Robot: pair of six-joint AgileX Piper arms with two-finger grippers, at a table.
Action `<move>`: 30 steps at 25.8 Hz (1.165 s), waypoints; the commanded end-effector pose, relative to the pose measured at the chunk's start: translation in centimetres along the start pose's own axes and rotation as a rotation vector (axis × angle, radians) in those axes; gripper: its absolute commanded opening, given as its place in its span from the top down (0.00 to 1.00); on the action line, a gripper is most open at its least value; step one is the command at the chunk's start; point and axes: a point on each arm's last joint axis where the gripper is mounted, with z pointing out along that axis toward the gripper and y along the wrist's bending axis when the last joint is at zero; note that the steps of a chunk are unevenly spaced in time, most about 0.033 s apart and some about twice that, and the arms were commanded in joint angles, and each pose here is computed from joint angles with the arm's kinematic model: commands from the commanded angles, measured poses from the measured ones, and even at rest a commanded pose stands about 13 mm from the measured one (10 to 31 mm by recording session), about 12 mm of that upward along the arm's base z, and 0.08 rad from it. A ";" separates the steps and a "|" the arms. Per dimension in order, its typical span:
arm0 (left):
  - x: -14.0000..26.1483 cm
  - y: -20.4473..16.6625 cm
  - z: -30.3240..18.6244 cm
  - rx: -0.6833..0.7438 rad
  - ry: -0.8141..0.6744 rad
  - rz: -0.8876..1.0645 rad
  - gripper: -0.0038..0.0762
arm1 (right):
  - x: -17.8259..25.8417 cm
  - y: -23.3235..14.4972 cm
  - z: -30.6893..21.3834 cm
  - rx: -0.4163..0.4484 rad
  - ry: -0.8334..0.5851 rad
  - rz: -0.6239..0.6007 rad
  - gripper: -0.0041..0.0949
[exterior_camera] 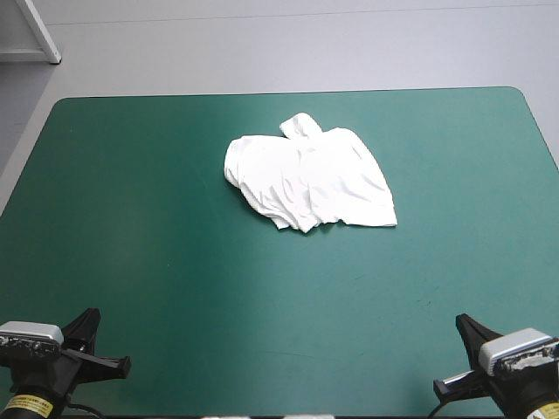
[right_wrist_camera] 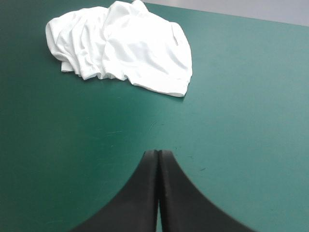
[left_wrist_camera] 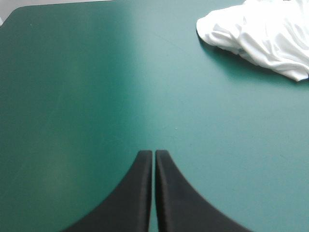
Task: Fold the cloth
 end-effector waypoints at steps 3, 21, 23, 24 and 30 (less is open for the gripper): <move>-1.2 0.0 -0.2 0.002 -0.081 -0.013 0.93 | -4.6 -1.3 2.2 -0.016 -0.005 0.092 0.79; -1.2 0.0 -0.2 0.002 -0.081 -0.013 0.93 | -9.3 -6.2 23.7 -0.215 0.536 0.271 0.34; -1.2 0.0 -0.2 0.002 -0.081 -0.013 0.93 | -9.0 -5.9 26.2 -0.205 0.594 0.233 0.35; -1.2 0.0 -0.2 0.002 -0.081 -0.013 0.93 | -9.0 -5.9 27.1 -0.197 0.614 0.220 0.35; -1.2 0.0 -0.2 0.002 -0.081 -0.013 0.93 | -8.8 -6.4 32.1 -0.159 0.682 0.182 0.35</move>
